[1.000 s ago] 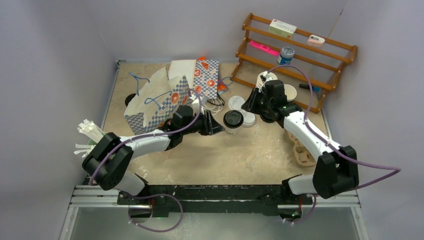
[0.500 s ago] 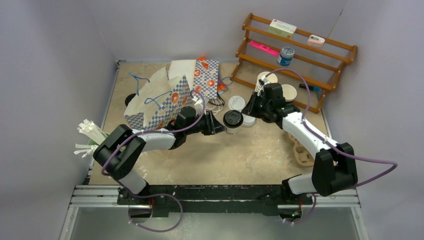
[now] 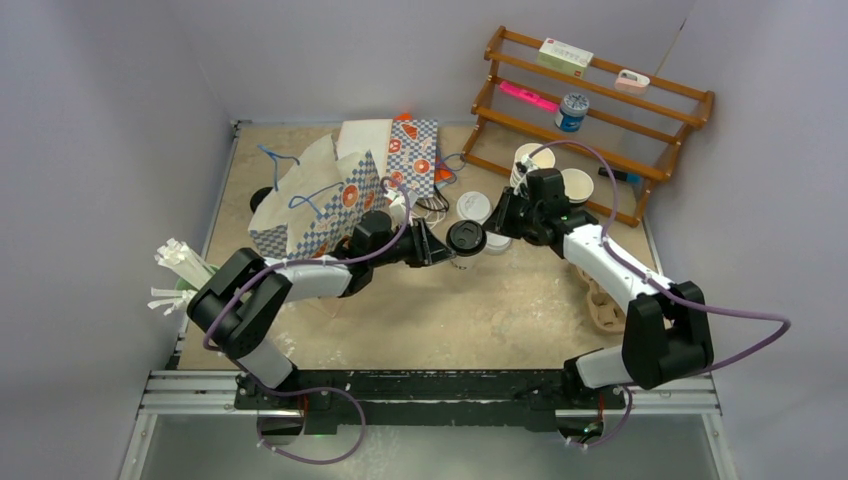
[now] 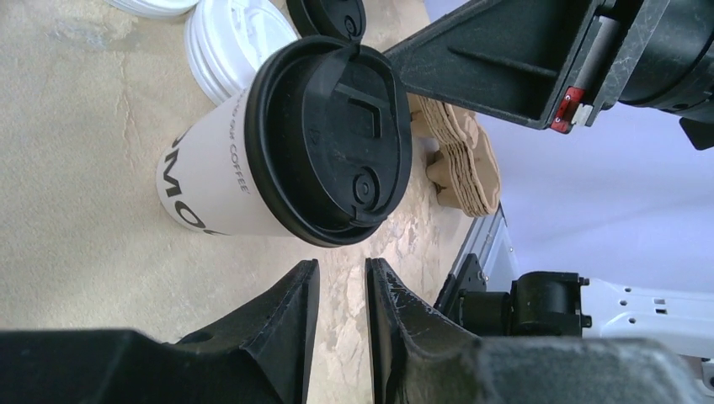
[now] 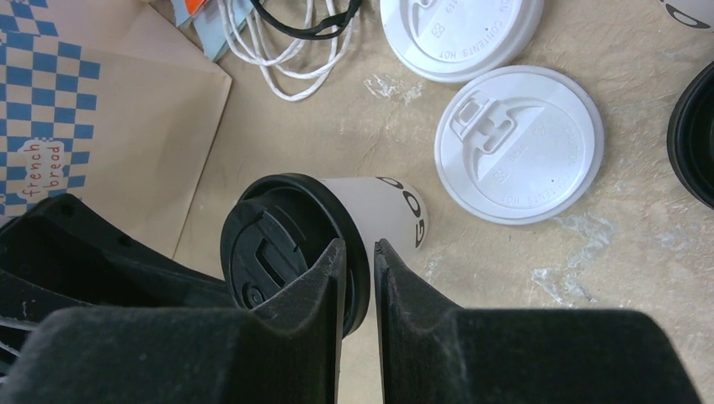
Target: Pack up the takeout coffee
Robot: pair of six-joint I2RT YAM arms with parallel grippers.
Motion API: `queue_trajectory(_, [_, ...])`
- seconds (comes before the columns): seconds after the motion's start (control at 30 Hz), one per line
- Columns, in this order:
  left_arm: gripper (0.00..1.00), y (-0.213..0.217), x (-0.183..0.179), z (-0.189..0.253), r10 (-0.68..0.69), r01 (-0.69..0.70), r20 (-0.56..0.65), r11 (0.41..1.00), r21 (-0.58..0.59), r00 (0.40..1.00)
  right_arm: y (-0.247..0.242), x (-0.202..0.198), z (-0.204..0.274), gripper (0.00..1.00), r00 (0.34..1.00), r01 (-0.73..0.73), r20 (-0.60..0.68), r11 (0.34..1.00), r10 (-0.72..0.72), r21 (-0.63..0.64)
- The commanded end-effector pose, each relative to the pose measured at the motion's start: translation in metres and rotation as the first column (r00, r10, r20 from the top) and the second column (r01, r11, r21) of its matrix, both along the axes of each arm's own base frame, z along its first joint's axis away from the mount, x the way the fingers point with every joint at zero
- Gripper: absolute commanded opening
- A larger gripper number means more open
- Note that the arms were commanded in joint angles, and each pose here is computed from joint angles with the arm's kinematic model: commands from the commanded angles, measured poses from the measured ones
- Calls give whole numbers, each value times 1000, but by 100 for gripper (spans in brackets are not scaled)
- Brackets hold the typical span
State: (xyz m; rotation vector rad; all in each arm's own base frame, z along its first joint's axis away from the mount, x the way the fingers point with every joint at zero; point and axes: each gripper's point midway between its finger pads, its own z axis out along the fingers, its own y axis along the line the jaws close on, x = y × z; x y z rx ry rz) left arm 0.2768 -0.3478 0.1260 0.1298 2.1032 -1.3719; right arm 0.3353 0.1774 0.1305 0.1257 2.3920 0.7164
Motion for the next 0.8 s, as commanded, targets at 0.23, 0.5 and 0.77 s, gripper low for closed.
queue_trajectory(0.23, [29,-1,19,12,0,1,40,1000,-27,999,3,-4,-1,21,999,-40,3,999,40,13])
queue_trajectory(0.5, [35,-5,18,10,-21,23,36,998,-51,999,3,-6,-2,21,999,-46,1,999,46,12])
queue_trajectory(0.77, [38,-8,18,12,-28,30,34,998,-63,999,4,-8,-3,21,999,-54,-5,998,54,15])
